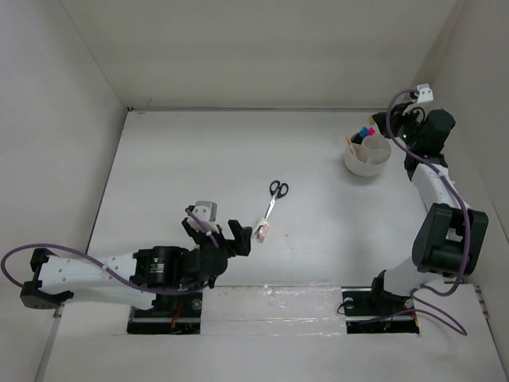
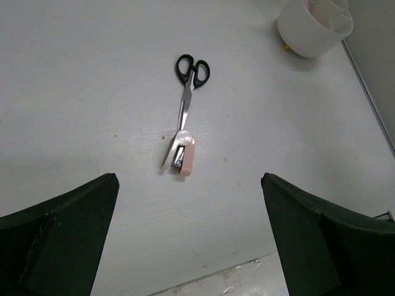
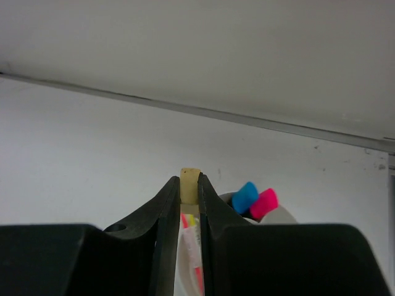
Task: Sort the stationery into containers
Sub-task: Place the stationery in the storage box.
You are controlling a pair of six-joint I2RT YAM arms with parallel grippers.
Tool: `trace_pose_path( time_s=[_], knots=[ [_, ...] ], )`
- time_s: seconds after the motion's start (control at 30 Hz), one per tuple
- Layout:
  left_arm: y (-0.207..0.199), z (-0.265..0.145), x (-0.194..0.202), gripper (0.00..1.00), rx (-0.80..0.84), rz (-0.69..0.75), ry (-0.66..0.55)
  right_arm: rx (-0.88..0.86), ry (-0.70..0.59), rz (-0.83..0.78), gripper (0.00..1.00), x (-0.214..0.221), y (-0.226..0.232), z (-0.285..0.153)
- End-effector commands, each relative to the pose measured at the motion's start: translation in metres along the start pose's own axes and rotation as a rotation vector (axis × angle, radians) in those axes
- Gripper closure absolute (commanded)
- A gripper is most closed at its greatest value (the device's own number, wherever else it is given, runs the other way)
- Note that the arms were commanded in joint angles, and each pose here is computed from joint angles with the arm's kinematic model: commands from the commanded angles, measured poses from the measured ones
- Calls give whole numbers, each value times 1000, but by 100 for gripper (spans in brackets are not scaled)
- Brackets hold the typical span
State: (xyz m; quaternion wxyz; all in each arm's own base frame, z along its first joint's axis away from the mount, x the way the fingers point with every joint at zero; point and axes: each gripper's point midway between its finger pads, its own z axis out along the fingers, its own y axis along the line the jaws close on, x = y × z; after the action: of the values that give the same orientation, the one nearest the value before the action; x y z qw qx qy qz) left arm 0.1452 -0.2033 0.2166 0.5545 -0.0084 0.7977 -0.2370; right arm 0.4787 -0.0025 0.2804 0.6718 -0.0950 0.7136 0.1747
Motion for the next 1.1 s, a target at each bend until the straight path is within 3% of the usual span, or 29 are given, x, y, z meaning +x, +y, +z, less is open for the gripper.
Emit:
trace_pose_path(
  time_s=[0.0, 0.33, 0.67, 1.07],
  knots=[
    [9, 3, 3, 0, -52, -1, -13, -103, -52, -63, 100, -22, -11, 6],
    [1, 7, 13, 0, -59, 42, 24, -25, 17, 44, 100, 20, -79, 10],
    [-2, 2, 9, 0, -6, 13, 26, 31, 62, 152, 100, 34, -121, 14],
    [-3, 0, 5, 0, 11, 8, 25, 60, 170, 258, 100, 84, -134, 13]
  ],
)
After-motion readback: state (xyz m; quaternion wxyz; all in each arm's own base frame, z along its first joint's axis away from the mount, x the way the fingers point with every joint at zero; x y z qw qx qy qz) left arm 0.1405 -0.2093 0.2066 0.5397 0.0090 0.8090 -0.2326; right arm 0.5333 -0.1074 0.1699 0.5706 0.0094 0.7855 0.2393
